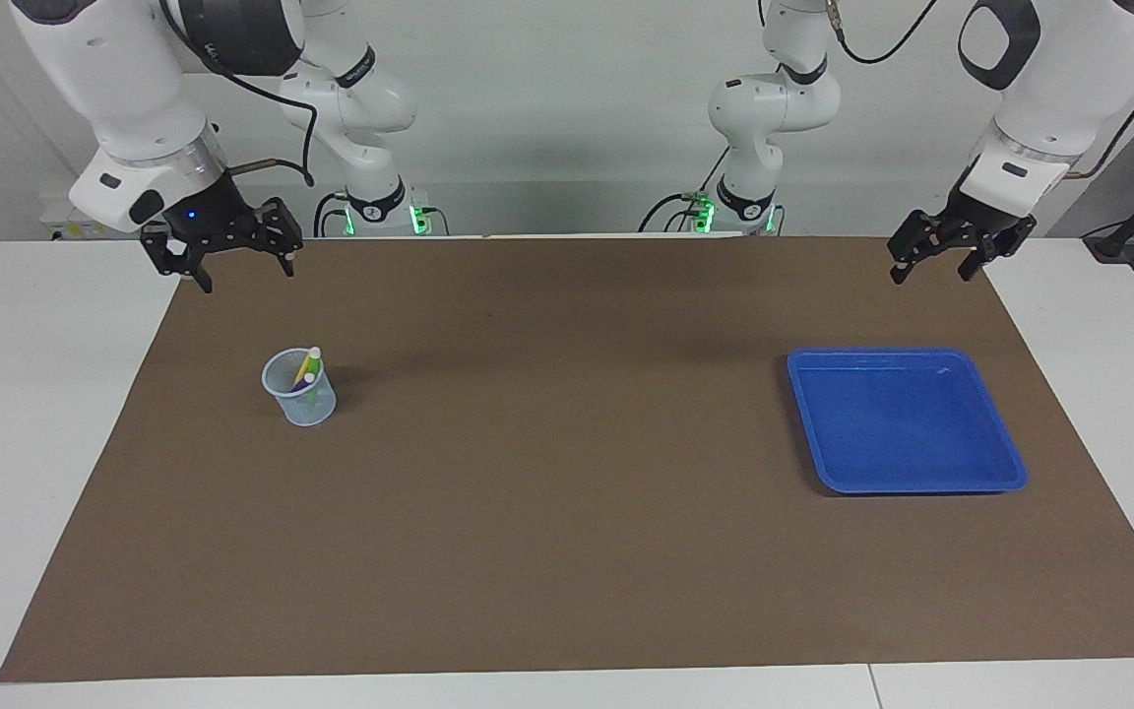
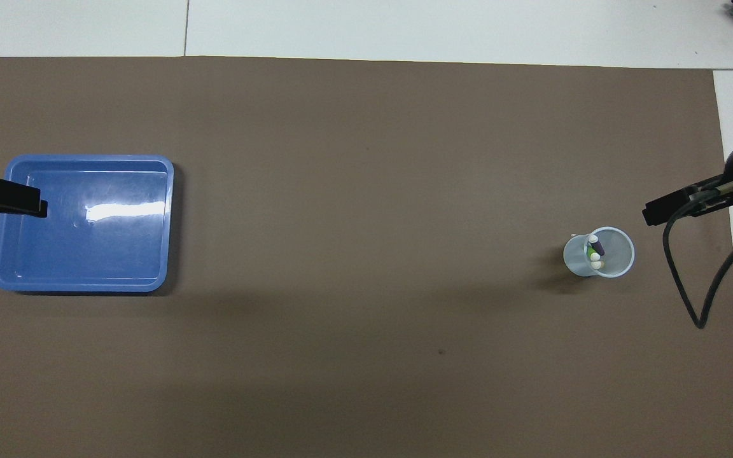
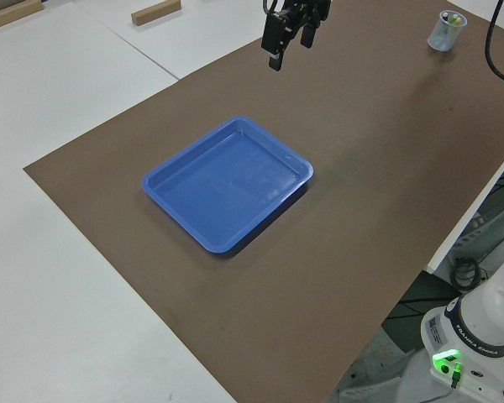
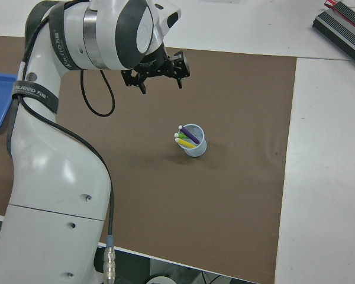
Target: Right arm passes pens to left for tray arrangement
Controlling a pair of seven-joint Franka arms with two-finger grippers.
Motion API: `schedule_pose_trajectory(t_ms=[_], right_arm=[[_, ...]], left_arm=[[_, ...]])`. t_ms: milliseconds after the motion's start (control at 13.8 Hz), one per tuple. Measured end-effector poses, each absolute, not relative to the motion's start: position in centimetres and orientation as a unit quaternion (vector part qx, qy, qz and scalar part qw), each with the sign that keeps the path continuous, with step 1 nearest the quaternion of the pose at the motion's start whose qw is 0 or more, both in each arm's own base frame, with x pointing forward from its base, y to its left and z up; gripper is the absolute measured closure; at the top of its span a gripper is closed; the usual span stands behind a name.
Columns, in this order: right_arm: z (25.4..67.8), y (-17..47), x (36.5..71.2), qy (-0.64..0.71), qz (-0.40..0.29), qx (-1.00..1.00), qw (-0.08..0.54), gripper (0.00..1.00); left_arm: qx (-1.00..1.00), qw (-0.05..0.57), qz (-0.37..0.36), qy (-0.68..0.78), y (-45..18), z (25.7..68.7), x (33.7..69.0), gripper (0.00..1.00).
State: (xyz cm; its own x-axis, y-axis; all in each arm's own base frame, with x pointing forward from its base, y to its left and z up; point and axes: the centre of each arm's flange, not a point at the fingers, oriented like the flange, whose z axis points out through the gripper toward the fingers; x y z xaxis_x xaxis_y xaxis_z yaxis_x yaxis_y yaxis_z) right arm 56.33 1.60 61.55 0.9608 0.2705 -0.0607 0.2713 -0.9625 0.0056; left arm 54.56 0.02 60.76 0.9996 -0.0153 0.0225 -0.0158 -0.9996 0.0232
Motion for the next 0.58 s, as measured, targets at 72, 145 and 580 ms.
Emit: schedule_pose_trajectory(t_ms=[72, 145, 580], right_arm=[[61.2, 2.2, 56.4, 0.143, -0.027, 0.989, 0.007, 0.00], [60.6, 2.8, 56.6, 0.149, -0.019, 0.989, 0.008, 0.00], [55.5, 6.0, 56.7, 0.186, -0.003, 0.983, 0.010, 0.00]], left_arm=[[1.000, 0.012, 0.011, -0.008, 0.0, 60.8, 54.6, 0.00], [1.000, 0.012, 0.011, -0.008, 0.0, 60.8, 54.6, 0.00], [1.000, 0.012, 0.011, -0.008, 0.0, 60.8, 54.6, 0.00]])
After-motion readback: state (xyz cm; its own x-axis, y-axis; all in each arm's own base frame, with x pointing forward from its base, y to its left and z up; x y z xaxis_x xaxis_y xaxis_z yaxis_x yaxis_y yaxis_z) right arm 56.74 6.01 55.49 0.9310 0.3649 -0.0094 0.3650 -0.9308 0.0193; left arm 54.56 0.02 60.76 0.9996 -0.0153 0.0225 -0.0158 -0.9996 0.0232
